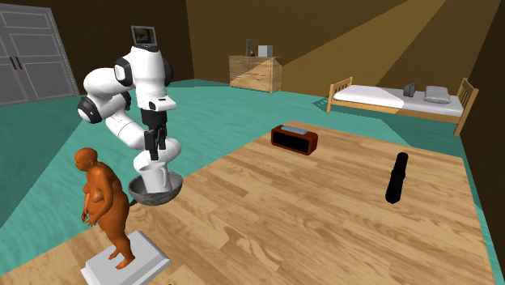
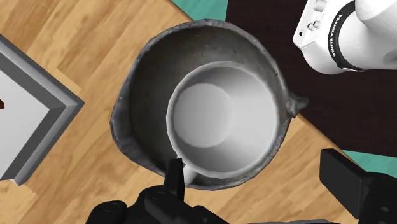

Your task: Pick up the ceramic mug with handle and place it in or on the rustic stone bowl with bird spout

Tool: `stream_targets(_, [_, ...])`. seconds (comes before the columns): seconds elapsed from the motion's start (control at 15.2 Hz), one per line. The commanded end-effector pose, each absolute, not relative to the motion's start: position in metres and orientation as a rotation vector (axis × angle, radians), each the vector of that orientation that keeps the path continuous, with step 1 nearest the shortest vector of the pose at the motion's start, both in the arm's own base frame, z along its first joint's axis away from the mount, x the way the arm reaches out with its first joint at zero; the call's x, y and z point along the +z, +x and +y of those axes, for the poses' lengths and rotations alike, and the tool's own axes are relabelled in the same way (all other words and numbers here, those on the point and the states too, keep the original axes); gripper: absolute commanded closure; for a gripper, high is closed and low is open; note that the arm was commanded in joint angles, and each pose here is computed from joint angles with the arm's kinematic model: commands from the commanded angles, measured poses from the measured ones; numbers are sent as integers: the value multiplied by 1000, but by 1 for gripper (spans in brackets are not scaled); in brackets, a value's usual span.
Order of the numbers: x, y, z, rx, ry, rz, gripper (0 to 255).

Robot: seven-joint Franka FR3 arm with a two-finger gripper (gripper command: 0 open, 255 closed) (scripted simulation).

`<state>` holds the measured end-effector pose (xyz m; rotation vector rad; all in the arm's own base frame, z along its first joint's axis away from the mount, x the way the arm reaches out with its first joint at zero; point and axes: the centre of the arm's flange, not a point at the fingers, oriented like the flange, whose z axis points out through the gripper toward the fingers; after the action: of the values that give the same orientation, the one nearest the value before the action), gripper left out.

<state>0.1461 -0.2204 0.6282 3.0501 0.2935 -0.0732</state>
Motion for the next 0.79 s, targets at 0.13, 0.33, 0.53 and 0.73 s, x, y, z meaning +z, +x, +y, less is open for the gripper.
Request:
stream_targets(0.13, [654, 147, -218, -73, 3050, 294, 0])
stream_targets(0.33, [678, 148, -216, -73, 3050, 294, 0])
stream_targets(0.53, [678, 148, -216, -73, 3050, 294, 0])
stream_targets(0.73, [678, 148, -216, -73, 3050, 294, 0])
